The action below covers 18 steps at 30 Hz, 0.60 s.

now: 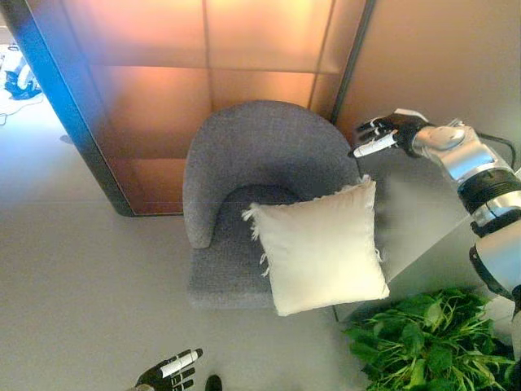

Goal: Pick up the pillow and put it on the sofa.

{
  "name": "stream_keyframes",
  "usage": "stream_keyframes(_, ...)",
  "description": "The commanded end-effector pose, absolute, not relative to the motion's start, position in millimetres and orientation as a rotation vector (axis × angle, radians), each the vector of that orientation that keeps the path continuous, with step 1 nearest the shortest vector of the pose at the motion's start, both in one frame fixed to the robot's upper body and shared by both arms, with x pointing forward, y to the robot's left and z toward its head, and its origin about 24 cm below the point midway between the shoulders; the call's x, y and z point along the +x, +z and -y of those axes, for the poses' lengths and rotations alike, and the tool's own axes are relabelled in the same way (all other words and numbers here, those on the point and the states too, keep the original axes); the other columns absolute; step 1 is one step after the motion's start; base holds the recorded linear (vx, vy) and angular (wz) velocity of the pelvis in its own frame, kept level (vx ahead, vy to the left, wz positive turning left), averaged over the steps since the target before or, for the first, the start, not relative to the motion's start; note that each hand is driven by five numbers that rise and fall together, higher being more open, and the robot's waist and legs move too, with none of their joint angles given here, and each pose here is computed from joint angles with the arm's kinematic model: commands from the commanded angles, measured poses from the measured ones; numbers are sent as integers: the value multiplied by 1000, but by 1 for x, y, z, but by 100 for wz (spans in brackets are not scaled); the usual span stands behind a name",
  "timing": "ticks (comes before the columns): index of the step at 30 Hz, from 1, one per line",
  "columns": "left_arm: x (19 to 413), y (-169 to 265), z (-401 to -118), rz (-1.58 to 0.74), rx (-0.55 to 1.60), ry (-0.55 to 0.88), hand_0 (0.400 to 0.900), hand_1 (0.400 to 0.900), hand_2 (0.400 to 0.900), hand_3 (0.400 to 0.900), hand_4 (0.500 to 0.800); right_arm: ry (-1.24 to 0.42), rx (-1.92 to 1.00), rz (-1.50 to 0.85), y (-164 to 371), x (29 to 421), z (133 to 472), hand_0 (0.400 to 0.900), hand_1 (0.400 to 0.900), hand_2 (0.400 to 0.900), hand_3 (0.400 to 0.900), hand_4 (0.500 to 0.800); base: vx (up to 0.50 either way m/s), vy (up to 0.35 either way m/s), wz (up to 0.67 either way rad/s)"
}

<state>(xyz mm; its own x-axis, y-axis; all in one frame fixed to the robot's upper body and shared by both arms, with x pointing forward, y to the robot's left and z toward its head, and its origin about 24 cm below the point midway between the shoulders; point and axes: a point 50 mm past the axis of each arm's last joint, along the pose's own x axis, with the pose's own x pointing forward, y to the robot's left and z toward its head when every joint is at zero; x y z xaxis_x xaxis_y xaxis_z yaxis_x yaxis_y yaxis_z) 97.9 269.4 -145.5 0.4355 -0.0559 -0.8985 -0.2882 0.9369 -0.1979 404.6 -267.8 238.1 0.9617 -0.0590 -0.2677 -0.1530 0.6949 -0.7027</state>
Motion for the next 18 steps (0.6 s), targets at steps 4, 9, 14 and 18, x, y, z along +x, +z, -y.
stream_keyframes(4, 117, -134, -287, -1067, -259, 101, 900, 900, 900, 900, 800, -92, -854, -69, 323, 400, 273, 900, 900, 900, 900, 800, 0, 0, 0)
stream_keyframes(9, 116, -134, -287, -1074, -255, 102, 900, 900, 900, 900, 800, -98, -861, -65, 325, 399, 275, 900, 900, 900, 900, 800, 0, 0, 0)
stream_keyframes(14, 117, -134, -286, -1071, -253, 105, 900, 900, 900, 900, 800, -105, -841, -42, 328, 397, 279, 900, 900, 900, 900, 800, -20, 12, -1)
stream_keyframes(18, 119, -134, -285, -1060, -247, 104, 900, 900, 900, 900, 800, -104, -839, -43, 327, 396, 281, 900, 900, 900, 900, 800, -30, 13, -6)
